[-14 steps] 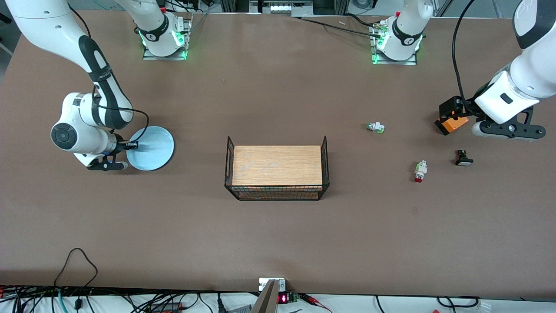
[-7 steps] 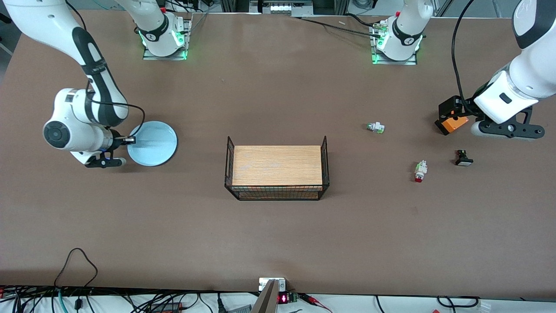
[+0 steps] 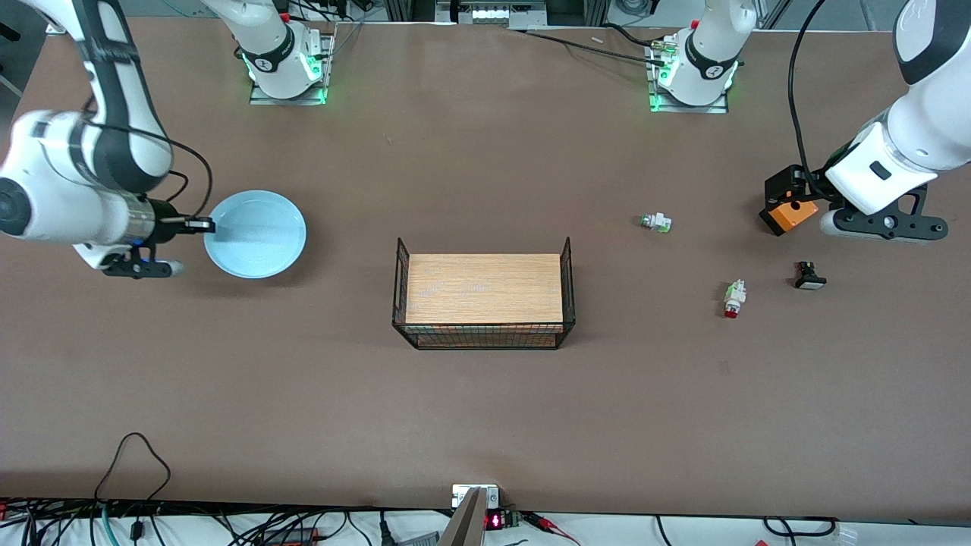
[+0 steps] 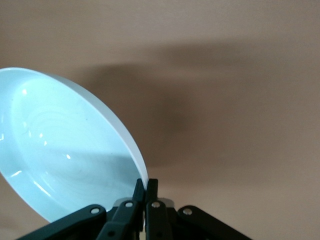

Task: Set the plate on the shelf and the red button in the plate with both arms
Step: 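Grasp the plate rim with the right gripper and lift it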

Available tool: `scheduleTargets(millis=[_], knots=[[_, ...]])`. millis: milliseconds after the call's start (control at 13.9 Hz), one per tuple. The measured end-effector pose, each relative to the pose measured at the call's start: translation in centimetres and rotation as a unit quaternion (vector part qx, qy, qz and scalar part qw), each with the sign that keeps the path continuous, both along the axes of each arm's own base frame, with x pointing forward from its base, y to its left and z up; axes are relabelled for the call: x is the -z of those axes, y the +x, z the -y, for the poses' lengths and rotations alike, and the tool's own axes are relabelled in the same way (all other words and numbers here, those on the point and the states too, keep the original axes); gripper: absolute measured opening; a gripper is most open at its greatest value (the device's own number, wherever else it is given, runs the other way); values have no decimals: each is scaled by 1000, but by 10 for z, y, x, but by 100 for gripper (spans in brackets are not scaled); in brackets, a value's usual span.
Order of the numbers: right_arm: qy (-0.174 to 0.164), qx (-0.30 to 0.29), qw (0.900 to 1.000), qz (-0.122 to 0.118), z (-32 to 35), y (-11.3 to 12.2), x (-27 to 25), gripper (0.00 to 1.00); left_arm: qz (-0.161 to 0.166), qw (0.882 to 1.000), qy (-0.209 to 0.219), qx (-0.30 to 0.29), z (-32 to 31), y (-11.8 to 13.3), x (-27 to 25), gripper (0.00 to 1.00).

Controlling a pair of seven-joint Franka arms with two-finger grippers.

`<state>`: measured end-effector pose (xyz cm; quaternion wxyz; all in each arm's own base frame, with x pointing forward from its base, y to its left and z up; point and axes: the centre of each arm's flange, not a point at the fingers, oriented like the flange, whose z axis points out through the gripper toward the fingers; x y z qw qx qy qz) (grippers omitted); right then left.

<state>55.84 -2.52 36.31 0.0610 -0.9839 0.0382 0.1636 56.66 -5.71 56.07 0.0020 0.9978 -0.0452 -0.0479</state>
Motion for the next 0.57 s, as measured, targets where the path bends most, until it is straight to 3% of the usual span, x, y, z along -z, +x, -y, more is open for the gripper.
scheduleTargets(millis=[287, 575], knots=[[35, 64, 997, -1, -16, 11, -78, 3, 0, 1000, 0, 3, 3, 0, 0, 100], [43, 163, 986, -14, -78, 20, -120, 3, 0, 1000, 0, 8, 9, -1, -1, 100]])
